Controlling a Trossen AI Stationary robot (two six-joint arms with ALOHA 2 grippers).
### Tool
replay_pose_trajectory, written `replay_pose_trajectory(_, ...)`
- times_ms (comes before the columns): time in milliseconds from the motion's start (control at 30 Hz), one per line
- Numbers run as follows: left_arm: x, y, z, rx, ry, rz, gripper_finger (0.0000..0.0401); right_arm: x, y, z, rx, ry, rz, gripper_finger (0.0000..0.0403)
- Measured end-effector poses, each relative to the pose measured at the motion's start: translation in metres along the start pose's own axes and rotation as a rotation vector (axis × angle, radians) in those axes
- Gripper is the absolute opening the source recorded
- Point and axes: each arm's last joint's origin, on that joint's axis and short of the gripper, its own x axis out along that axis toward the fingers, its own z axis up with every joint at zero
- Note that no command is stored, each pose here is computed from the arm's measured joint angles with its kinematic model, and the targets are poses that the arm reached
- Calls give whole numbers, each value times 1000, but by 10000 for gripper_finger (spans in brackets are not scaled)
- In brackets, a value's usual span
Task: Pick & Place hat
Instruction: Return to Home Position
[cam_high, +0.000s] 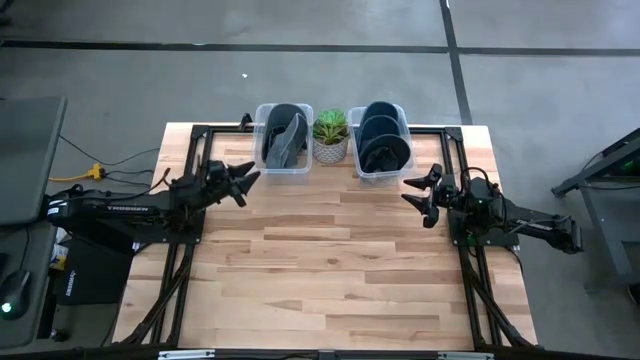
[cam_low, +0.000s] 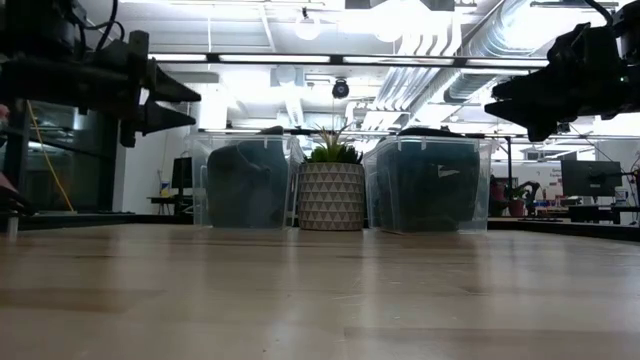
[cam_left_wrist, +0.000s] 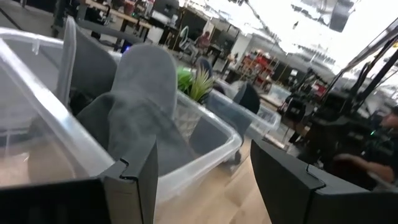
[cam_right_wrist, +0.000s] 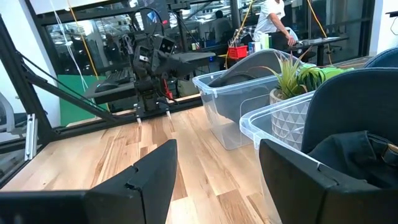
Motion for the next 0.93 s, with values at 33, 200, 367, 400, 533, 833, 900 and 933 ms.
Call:
replay_pose_trajectory(33,0,1,-1,5,12,6,200,0,0,0,0,0,0,222)
replay_pose_trajectory(200,0,3,-7,31,66,32,200,0,0,0,0,0,1,222)
replay_pose_trajectory(367,-1,5,-9,44,88,43,200,0,0,0,0,0,1,222)
replay_pose_trajectory(400,-1,5,-9,45,89,43,200,0,0,0,0,0,1,222)
replay_pose_trajectory(533,-1,5,-9,43,87,43,200,0,0,0,0,0,1,222)
replay_pose_trajectory(833,-1,5,-9,42,88,43,200,0,0,0,0,0,1,222)
replay_pose_trajectory(900,-1,5,-9,42,88,43,200,0,0,0,0,0,1,222)
replay_pose_trajectory(933,-1,5,-9,43,89,43,200,0,0,0,0,0,1,222)
